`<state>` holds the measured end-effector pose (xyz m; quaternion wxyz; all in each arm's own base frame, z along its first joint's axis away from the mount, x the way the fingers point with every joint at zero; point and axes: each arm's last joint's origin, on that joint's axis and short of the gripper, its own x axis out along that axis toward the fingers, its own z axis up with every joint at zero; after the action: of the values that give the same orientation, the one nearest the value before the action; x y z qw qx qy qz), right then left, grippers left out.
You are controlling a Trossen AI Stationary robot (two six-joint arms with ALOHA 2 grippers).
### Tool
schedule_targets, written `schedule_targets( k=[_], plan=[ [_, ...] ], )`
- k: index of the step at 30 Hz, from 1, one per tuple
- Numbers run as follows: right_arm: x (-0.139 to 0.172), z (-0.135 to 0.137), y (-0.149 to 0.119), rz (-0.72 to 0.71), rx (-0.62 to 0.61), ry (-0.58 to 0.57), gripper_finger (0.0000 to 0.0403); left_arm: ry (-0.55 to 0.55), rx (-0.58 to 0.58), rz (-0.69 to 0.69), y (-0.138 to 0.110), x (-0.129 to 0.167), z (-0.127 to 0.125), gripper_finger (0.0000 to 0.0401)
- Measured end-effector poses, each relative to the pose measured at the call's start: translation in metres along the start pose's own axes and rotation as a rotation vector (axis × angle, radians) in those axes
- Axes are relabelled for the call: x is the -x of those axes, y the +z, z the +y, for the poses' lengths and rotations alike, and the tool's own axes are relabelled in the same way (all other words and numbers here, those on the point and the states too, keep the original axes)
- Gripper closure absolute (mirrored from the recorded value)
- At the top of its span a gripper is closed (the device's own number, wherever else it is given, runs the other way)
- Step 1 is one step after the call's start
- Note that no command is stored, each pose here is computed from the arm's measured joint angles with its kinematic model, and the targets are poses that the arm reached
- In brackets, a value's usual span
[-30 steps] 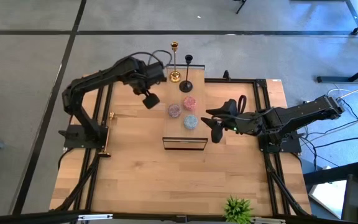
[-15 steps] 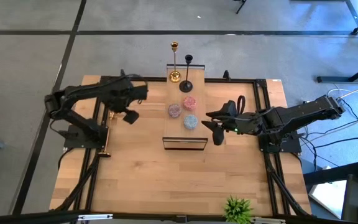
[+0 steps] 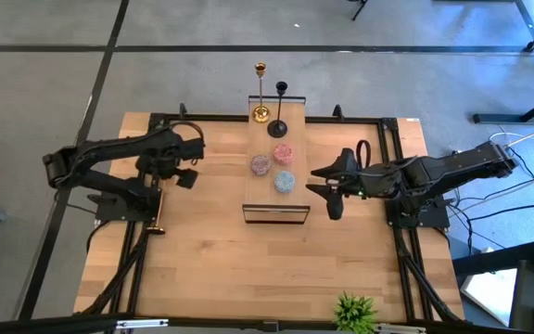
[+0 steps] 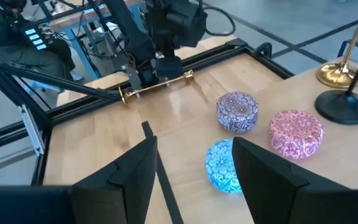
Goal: Pick & Place candle stick holders
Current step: Put the gold candle holder on the shelf
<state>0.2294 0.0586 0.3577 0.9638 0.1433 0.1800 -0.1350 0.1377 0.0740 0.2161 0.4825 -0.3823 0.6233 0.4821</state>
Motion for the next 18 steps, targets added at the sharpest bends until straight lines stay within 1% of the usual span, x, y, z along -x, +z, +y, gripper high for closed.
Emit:
schedule_targets(
  k=[10, 13, 15, 18],
  plan=[
    [0.002, 0.0, 0.0, 0.006, -0.01, 0.005, 0.019, 0.006, 0.033, 0.029, -0.002, -0.003, -0.007, 0.0056],
    [0.003, 0.001, 0.0, 0.004, -0.009, 0.012, 0.019, 0.025, 0.017, 0.038, -0.005, -0.004, -0.012, 0.0056],
    [0.003, 0.001, -0.001, 0.006, -0.008, 0.014, 0.019, 0.013, -0.004, 0.064, -0.008, -0.005, -0.017, 0.0058],
    [0.003, 0.001, -0.001, 0.01, -0.008, 0.015, 0.019, 0.021, -0.034, 0.105, -0.017, -0.007, -0.026, 0.0068]
  ],
)
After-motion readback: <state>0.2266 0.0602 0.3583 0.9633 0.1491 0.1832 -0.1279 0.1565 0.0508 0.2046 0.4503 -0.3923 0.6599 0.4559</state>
